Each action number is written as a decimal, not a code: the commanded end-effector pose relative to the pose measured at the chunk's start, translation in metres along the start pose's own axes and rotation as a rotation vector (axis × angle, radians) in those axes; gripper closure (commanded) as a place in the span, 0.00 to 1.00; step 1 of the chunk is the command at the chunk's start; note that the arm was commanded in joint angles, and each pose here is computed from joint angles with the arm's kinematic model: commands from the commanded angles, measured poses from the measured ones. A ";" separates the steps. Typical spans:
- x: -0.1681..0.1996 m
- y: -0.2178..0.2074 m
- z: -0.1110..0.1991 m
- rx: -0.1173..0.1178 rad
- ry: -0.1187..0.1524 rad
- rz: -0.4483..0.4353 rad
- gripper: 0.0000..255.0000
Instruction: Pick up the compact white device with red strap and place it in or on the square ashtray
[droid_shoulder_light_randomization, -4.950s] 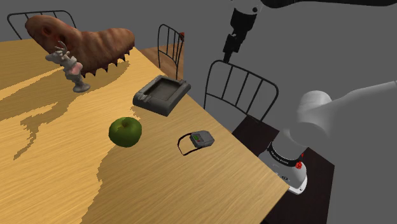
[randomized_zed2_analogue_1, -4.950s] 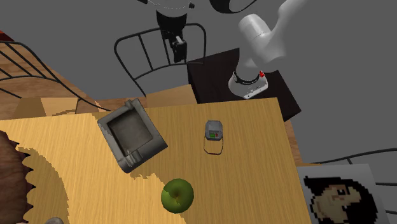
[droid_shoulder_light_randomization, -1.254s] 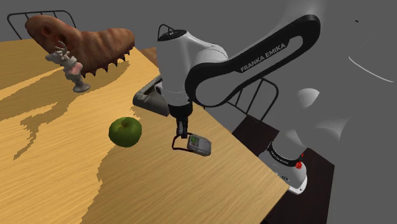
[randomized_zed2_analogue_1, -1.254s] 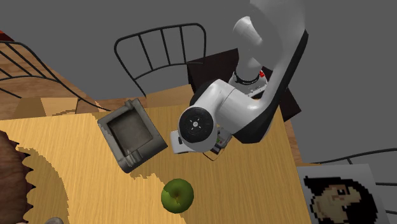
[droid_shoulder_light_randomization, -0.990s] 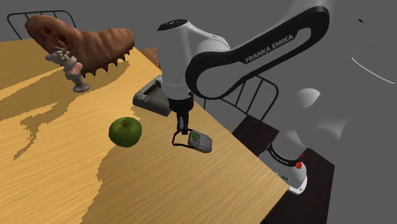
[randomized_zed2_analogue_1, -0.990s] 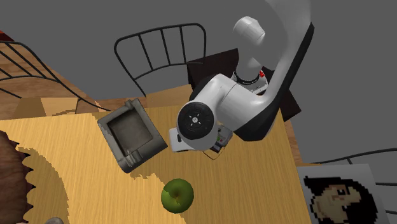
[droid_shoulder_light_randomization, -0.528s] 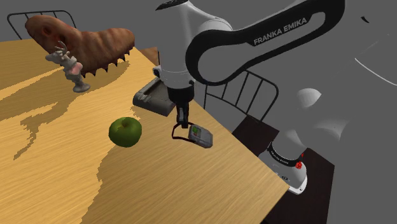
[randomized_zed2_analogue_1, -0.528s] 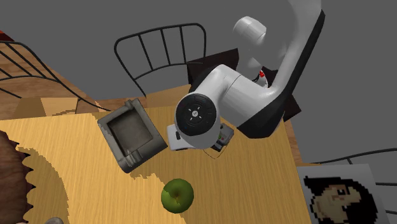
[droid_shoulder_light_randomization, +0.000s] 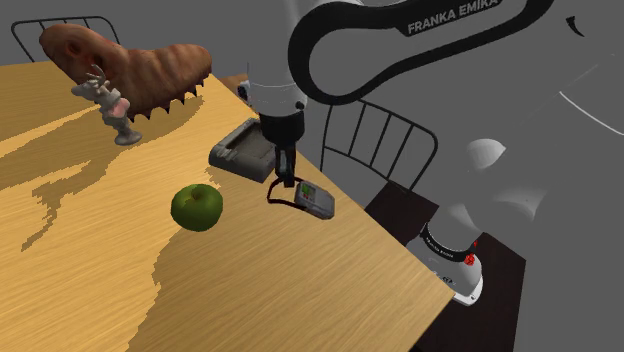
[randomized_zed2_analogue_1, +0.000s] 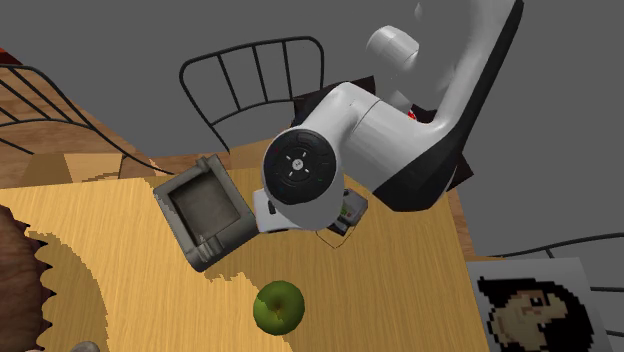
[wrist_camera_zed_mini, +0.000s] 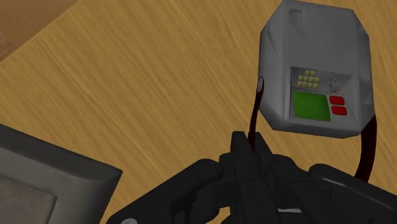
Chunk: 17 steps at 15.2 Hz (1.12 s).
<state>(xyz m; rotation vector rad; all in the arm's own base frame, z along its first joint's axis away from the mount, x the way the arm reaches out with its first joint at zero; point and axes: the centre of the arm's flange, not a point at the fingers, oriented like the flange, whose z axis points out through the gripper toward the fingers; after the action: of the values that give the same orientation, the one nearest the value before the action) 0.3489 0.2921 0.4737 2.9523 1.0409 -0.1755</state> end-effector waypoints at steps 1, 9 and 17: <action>0.009 0.018 -0.004 0.000 -0.001 0.000 1.00; 0.060 0.110 -0.010 0.000 -0.001 0.000 1.00; 0.111 0.202 -0.016 0.000 -0.001 0.000 1.00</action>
<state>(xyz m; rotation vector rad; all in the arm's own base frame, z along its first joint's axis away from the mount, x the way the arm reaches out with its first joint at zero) 0.5497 0.2110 0.4744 2.9527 1.0400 -0.1762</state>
